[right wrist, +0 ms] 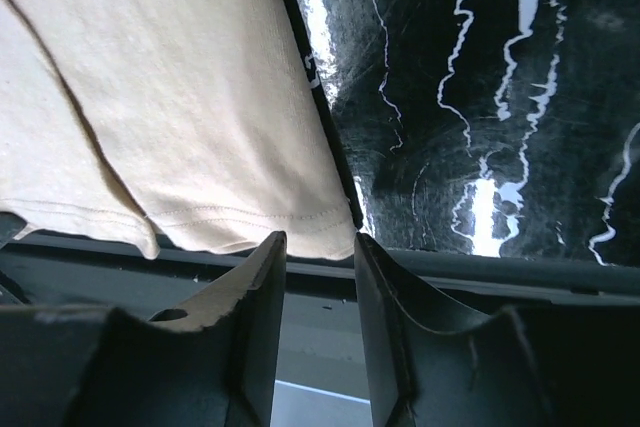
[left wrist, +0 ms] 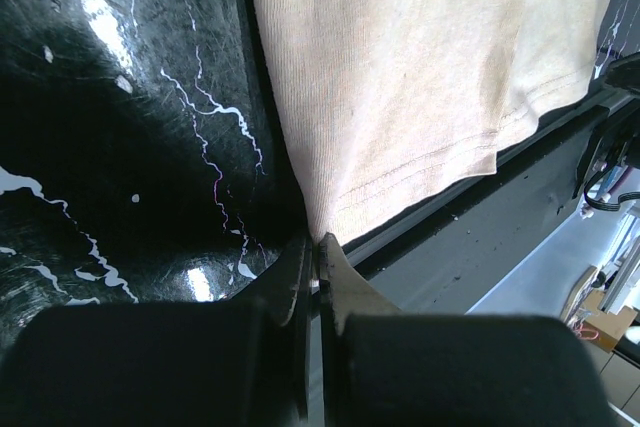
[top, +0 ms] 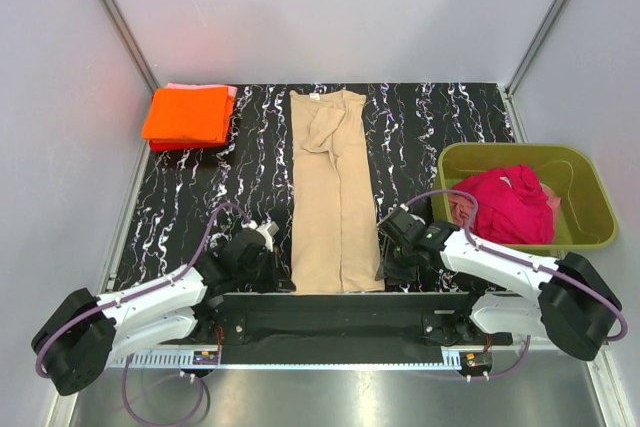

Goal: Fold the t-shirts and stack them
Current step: Fold the tshirt

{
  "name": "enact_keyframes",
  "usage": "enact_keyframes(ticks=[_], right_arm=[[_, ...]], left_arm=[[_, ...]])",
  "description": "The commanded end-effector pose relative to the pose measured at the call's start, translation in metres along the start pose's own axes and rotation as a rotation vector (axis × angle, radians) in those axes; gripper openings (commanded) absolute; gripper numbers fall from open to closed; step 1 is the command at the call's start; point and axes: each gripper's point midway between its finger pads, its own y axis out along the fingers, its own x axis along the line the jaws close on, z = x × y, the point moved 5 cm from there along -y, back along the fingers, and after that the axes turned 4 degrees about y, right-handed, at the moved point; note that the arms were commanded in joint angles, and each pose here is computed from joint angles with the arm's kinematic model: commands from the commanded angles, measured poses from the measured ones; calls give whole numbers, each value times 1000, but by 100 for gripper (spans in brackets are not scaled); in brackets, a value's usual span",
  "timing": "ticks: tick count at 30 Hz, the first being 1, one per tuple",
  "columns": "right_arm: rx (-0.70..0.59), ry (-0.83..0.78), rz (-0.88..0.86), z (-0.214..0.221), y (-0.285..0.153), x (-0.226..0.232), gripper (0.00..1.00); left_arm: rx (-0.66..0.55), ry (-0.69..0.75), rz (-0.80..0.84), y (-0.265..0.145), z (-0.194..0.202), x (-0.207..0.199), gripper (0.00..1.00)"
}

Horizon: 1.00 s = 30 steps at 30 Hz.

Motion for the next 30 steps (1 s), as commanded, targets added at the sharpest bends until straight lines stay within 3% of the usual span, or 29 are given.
enact_keyframes(ticks=[1,15,18,23,30], right_arm=[[3,15,-26,5,10,6,40],[15,-32,38,17,19,2,36],[11,-38,39,17,18,1,30],[-15,-37,63,14,10,-1,41],[-61,-33,62,10,-2,-4,42]], left_arm=[[0,0,-27,0,4,7,0],[-8,-8,-20,-3,1,2,0],[-10,-8,-20,-4,1,2,0],[-5,-8,-24,-4,2,3,0],[-5,-8,-26,-5,1,2,0]])
